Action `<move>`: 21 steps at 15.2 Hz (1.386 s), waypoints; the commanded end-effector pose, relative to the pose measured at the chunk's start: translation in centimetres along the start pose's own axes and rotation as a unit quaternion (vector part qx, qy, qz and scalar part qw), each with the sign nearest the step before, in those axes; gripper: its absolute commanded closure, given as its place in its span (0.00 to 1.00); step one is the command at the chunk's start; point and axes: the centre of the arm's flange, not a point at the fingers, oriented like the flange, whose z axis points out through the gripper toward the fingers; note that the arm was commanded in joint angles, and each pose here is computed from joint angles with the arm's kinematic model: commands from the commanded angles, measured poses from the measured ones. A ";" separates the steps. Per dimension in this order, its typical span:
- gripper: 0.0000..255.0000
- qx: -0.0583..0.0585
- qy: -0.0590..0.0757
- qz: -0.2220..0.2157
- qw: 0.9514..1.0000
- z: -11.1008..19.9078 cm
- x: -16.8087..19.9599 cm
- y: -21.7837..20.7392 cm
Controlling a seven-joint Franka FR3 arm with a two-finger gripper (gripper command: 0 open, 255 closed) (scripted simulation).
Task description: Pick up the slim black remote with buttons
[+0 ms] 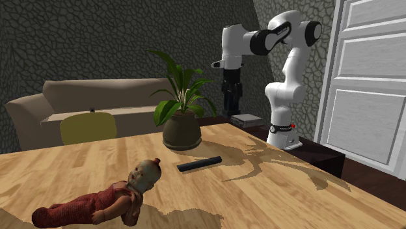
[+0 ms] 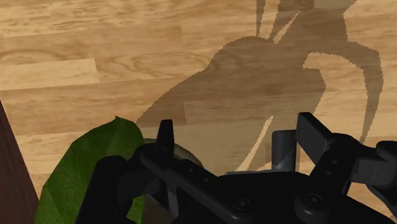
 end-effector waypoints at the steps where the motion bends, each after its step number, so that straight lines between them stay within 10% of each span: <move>1: 0.00 0.000 0.004 0.002 1.000 1.2 2.0 -1.0; 21: 0.00 -0.001 0.034 0.016 0.999 14.7 21.0 -11.9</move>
